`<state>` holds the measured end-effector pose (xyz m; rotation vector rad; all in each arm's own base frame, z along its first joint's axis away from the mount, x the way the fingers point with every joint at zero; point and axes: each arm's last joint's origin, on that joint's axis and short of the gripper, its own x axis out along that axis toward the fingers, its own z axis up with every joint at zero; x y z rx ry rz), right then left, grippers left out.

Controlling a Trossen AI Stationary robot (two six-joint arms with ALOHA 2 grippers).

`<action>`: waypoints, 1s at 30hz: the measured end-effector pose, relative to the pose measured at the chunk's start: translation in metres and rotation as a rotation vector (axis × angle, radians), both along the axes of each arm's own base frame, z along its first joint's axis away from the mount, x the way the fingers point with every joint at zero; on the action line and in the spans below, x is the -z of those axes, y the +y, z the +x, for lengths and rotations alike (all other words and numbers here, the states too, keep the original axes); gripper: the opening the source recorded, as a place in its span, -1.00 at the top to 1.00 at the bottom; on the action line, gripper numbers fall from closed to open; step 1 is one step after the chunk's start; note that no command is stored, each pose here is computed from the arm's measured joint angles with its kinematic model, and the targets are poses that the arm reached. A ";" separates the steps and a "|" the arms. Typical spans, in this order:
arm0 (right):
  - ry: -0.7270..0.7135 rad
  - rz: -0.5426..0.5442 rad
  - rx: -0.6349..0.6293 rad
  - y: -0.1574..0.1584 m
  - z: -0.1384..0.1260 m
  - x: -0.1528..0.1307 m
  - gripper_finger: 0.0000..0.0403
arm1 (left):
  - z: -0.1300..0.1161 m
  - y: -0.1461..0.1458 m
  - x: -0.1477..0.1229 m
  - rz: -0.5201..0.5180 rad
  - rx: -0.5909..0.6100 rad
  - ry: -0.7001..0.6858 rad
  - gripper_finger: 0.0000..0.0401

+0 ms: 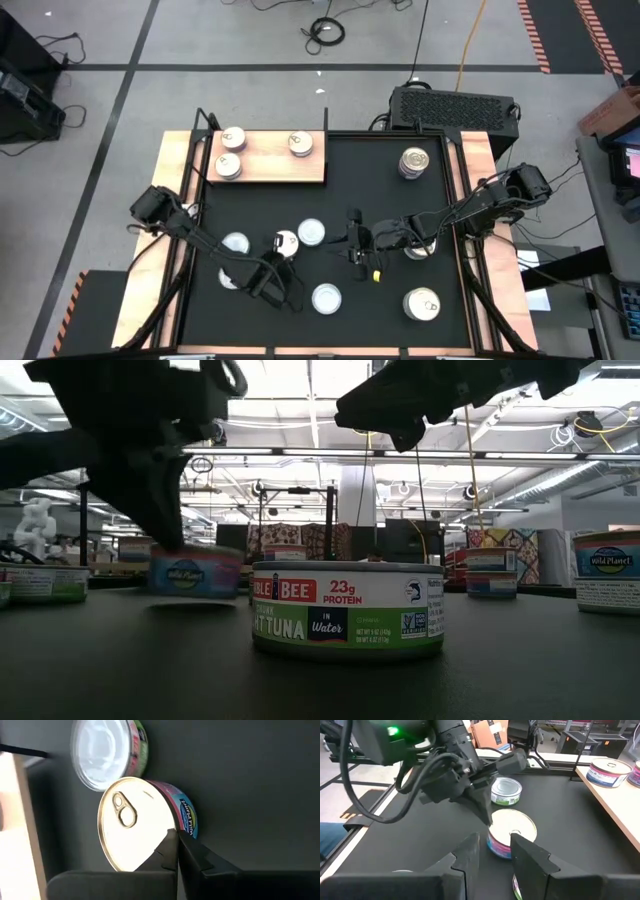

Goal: Stack canned seafood by type on shelf
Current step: Put the blue-pink tuna can on the shelf

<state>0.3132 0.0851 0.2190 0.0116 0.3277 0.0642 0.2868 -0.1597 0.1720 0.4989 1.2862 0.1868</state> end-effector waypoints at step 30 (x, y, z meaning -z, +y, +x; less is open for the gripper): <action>0.006 -0.002 0.000 0.000 0.000 0.001 0.48 | -0.005 0.008 0.021 0.018 -0.056 -0.070 0.34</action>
